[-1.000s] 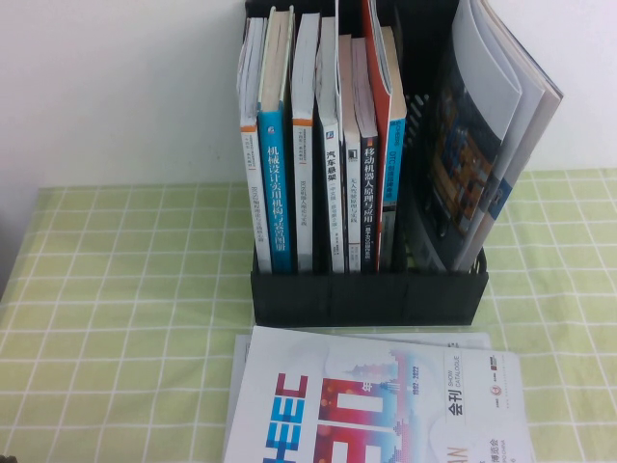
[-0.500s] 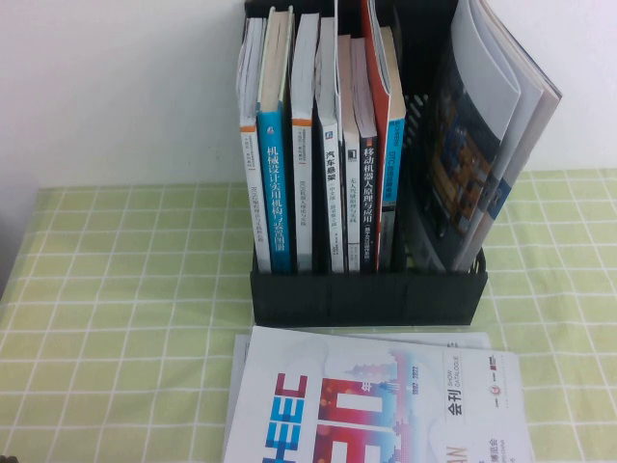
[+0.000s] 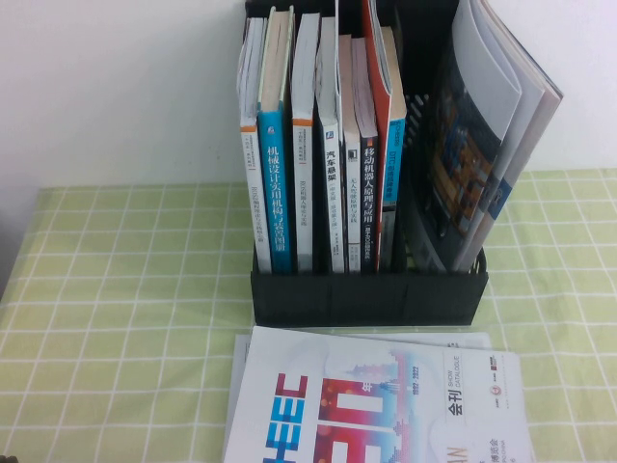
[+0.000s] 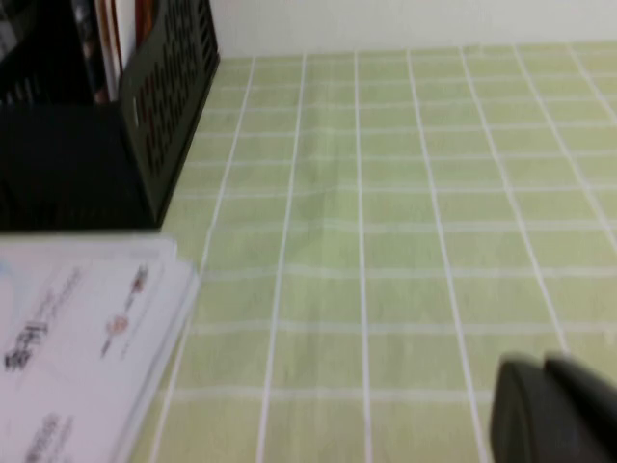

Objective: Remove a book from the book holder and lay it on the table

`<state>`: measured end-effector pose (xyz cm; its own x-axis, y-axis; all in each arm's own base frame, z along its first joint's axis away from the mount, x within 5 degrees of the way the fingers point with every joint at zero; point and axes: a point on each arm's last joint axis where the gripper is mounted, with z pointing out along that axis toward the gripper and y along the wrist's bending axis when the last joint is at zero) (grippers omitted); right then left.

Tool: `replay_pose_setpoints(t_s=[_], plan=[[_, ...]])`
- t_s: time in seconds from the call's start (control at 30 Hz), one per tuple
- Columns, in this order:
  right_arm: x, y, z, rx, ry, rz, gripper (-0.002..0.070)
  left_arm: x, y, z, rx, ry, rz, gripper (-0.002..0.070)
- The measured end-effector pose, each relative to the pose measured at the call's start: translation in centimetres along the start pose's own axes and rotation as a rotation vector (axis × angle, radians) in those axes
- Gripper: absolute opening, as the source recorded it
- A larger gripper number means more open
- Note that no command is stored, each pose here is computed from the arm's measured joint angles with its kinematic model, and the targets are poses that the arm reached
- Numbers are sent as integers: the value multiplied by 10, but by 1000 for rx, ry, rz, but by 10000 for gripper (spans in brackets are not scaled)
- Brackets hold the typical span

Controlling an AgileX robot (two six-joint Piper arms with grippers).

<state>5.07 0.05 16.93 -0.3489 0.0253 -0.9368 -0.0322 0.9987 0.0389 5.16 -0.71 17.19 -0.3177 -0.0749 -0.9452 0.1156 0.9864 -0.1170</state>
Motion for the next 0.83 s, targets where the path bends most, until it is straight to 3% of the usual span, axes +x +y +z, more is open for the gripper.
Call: replay_pose_setpoints(t_s=[0.83], plan=[[2, 2, 1, -15, 9, 35, -2, 0, 0, 0, 0, 0, 0, -3]])
